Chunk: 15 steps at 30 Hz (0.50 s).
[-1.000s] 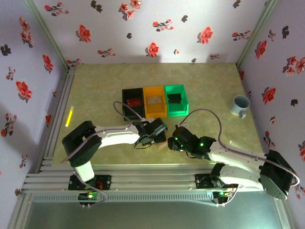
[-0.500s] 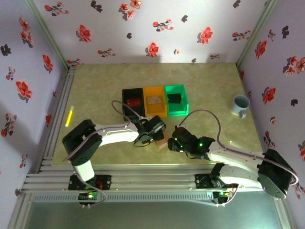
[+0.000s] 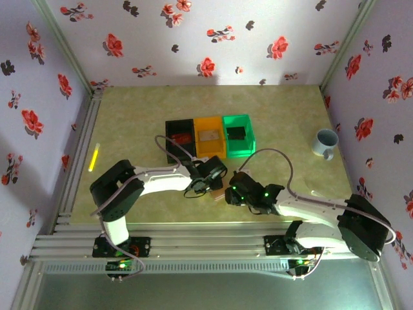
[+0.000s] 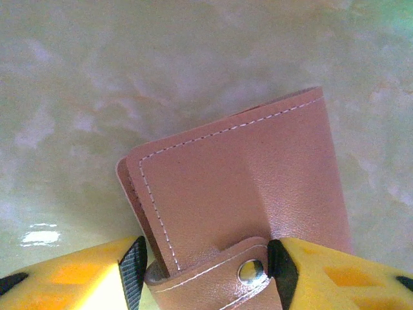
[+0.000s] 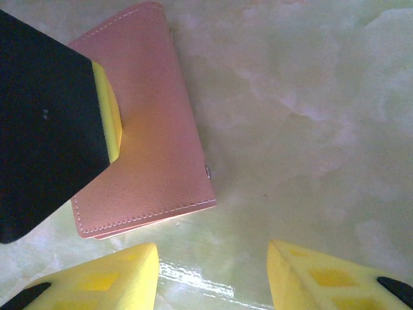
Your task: Take the credit cards out of the card holder
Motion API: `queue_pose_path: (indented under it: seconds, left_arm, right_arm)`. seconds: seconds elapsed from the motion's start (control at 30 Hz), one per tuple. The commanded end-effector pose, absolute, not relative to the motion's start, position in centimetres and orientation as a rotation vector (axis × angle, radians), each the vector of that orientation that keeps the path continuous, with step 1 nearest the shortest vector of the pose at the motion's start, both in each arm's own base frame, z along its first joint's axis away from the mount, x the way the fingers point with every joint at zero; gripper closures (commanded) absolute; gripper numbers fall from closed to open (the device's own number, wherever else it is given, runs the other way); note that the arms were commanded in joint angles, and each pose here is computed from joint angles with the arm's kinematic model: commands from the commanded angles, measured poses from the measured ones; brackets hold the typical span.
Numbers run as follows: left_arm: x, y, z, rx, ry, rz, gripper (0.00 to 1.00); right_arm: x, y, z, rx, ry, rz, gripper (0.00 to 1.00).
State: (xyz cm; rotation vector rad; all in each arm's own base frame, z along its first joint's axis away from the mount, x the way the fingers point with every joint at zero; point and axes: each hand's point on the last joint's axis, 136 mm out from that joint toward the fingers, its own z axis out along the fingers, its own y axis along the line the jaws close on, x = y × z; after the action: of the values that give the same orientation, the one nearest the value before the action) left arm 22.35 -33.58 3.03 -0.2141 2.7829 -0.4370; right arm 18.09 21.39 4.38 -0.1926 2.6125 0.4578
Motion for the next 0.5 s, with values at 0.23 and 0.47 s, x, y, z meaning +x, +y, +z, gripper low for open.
queue_pose_path:
  seconds: [0.23, 0.47]
  left_arm:
    - [22.5, -33.4, 2.3, -0.186, 2.799, -0.405, 0.55]
    - [22.2, -33.1, 1.8, -0.182, 2.810, -0.398, 0.65]
  right_arm:
    - [18.7, 22.6, 3.1, -0.251, 2.611, 0.433, 0.54]
    - [18.8, 22.9, 2.6, -0.240, 2.616, 0.438, 0.57]
